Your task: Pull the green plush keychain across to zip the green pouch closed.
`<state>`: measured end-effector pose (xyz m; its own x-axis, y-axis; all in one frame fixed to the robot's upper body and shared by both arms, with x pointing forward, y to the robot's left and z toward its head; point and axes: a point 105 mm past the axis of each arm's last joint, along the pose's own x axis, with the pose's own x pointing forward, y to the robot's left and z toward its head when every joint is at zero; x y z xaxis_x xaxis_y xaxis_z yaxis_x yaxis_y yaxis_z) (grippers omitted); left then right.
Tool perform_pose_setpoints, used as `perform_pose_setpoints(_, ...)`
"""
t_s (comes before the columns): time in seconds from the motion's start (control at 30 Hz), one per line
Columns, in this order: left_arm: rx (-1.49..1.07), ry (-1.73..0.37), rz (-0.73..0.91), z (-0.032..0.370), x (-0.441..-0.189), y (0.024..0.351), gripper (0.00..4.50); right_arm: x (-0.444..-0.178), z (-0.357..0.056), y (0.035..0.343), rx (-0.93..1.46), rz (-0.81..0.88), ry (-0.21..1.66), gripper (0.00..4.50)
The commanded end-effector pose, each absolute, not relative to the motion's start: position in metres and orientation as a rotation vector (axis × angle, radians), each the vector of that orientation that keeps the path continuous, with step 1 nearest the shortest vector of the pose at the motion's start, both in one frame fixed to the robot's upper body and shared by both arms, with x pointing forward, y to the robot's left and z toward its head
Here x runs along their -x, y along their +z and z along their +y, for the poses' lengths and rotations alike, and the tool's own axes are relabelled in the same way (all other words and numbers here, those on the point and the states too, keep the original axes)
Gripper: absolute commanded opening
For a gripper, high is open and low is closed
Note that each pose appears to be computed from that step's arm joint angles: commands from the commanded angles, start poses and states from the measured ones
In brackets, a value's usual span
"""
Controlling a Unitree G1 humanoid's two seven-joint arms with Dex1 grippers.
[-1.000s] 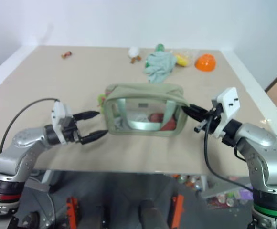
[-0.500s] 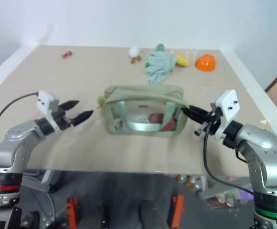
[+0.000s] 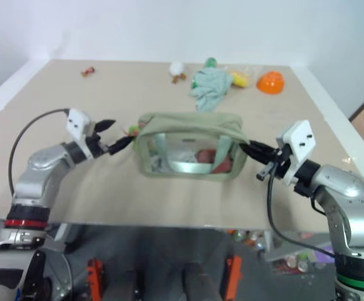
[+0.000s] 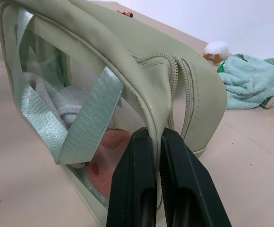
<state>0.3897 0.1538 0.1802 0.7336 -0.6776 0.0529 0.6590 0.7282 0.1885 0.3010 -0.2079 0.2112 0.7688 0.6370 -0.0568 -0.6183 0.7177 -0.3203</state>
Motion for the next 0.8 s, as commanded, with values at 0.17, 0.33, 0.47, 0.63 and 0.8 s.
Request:
perform_pose_setpoints(0.17, -0.184, -0.814, -0.18, 0.136, -0.395, 0.191, 3.34, -0.296, -0.21, 0.219, 0.374, -0.086, 0.685, 0.0)
perform_pose_setpoints(0.33, -0.187, -0.829, -0.191, 0.133, -0.397, 0.194, 2.84, -0.296, -0.21, 0.218, 0.376, -0.084, 0.683, 0.0)
perform_pose_setpoints(0.47, -0.19, -0.851, -0.204, 0.13, -0.396, 0.197, 1.5, -0.296, -0.21, 0.218, 0.379, -0.084, 0.684, 0.0)
perform_pose_setpoints(0.63, -0.196, -0.849, -0.221, 0.133, -0.395, 0.202, 0.06, -0.298, -0.21, 0.216, 0.384, -0.079, 0.69, 0.0)
perform_pose_setpoints(0.8, -0.196, -0.841, -0.234, 0.137, -0.395, 0.206, 0.06, -0.299, -0.21, 0.215, 0.382, -0.077, 0.694, 0.0)
